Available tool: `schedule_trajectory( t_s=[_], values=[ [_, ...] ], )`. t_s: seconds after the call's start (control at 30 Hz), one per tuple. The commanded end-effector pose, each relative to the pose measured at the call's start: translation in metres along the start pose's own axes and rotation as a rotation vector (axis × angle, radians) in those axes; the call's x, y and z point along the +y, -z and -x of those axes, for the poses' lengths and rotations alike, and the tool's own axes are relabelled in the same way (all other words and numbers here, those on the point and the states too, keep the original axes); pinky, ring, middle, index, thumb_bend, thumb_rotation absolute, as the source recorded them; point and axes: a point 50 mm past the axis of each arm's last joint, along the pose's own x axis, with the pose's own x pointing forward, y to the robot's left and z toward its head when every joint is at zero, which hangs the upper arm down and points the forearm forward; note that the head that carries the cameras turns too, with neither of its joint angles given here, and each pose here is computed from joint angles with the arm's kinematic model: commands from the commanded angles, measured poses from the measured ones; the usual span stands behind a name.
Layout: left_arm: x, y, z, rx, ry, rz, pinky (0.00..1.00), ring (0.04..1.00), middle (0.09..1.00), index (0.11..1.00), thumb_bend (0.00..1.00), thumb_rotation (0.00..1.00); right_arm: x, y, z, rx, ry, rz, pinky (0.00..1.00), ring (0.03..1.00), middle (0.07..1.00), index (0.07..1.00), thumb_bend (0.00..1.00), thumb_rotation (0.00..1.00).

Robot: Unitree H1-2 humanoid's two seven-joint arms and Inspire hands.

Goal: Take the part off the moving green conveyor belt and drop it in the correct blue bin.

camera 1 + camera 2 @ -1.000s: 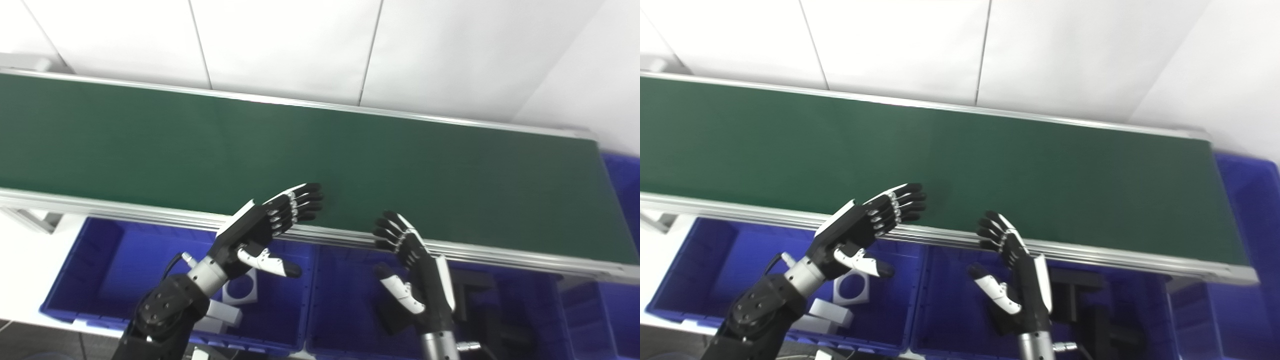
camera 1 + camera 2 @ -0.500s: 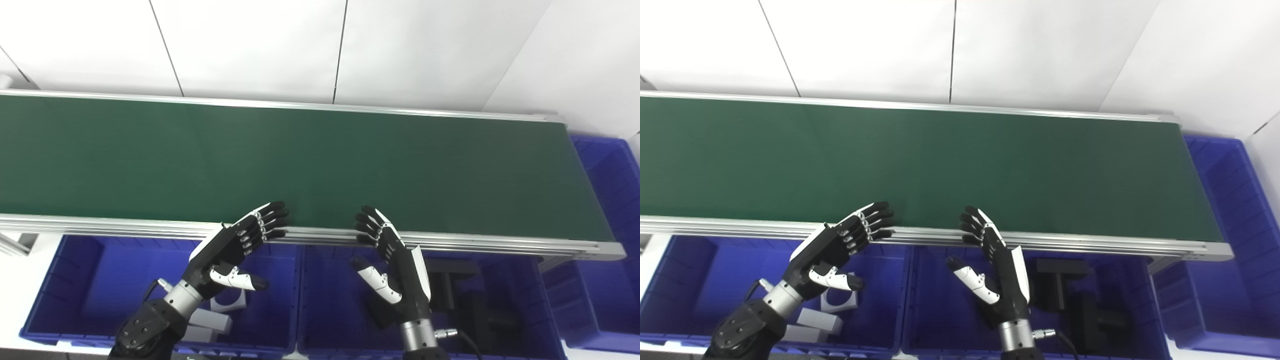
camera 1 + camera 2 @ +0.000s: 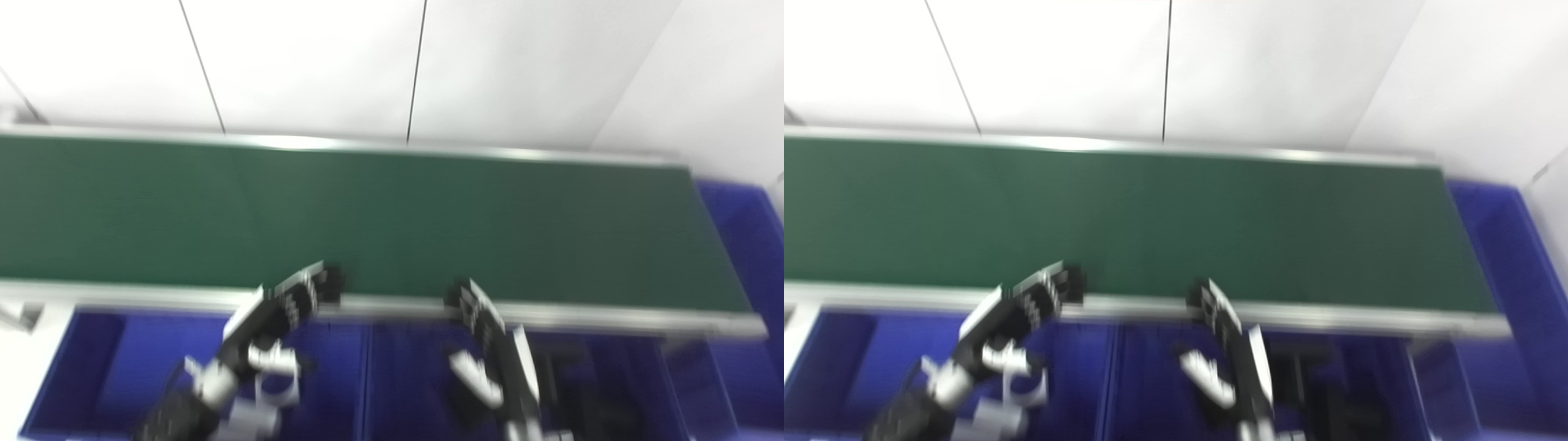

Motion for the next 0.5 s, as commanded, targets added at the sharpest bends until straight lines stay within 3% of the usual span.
schedule_trajectory(
  t_s=[0.0, 0.47],
  values=[
    [-0.001, -0.002, 0.005, -0.036, -0.03, -0.016, 0.84, 0.858, 0.871, 0.871, 1.0, 0.36, -0.001, -0.014, -0.001, -0.091, -0.012, -0.009, 0.74, 0.805, 0.842, 0.892, 0.7, 0.7],
    [-0.011, 0.012, 0.015, -0.044, -0.097, 0.069, 0.79, 0.817, 0.832, 0.828, 1.0, 0.41, -0.003, -0.014, 0.01, -0.081, -0.029, 0.013, 0.74, 0.813, 0.852, 0.895, 0.69, 0.74]
  ],
)
